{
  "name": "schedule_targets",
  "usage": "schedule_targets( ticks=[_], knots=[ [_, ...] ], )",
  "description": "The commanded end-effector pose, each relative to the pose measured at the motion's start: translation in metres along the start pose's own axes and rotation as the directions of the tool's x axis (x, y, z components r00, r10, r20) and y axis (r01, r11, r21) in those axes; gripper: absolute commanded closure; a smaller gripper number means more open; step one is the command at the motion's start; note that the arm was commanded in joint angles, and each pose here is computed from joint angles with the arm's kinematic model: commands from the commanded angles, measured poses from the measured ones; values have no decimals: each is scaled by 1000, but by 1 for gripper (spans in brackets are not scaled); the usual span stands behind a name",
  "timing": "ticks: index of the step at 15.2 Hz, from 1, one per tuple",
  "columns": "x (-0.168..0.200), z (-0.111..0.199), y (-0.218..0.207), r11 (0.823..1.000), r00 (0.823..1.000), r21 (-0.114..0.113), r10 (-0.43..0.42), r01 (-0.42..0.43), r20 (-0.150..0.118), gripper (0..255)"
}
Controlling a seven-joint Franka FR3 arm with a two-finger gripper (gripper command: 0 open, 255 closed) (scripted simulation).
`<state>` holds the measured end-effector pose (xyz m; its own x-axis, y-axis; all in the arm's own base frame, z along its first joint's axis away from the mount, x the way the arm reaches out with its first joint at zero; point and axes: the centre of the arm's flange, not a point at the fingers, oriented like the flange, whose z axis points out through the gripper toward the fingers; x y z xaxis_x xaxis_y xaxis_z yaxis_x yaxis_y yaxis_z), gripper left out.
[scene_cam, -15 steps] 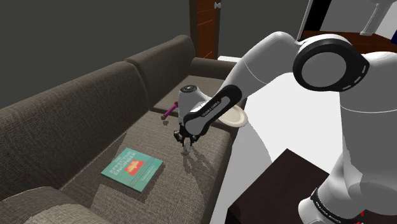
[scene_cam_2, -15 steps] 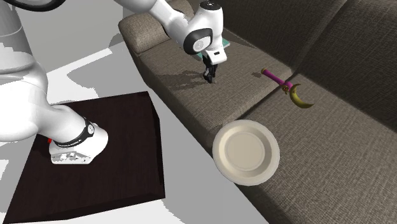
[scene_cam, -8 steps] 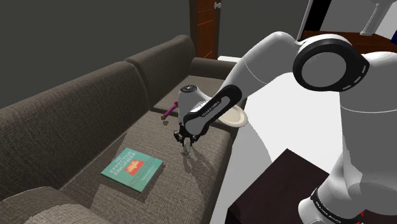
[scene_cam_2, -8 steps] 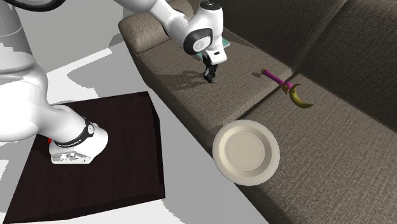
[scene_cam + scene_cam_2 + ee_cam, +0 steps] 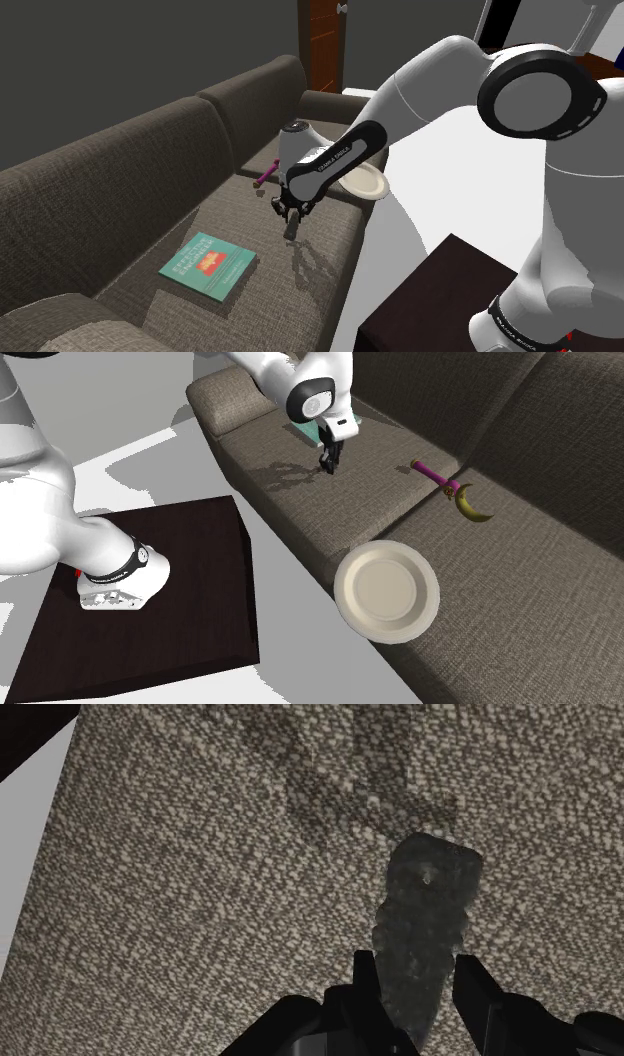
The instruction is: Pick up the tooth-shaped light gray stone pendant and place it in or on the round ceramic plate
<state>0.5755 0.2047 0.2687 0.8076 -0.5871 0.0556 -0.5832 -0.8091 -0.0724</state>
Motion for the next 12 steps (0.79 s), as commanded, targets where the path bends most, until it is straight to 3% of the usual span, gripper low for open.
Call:
schedule_targets(
  ticks=[1,12],
  knots=[
    [2,-11,1,1000,1000,0,0,0,0,255],
    [5,-69,-4,1000,1000,0,0,0,0,255]
  ],
)
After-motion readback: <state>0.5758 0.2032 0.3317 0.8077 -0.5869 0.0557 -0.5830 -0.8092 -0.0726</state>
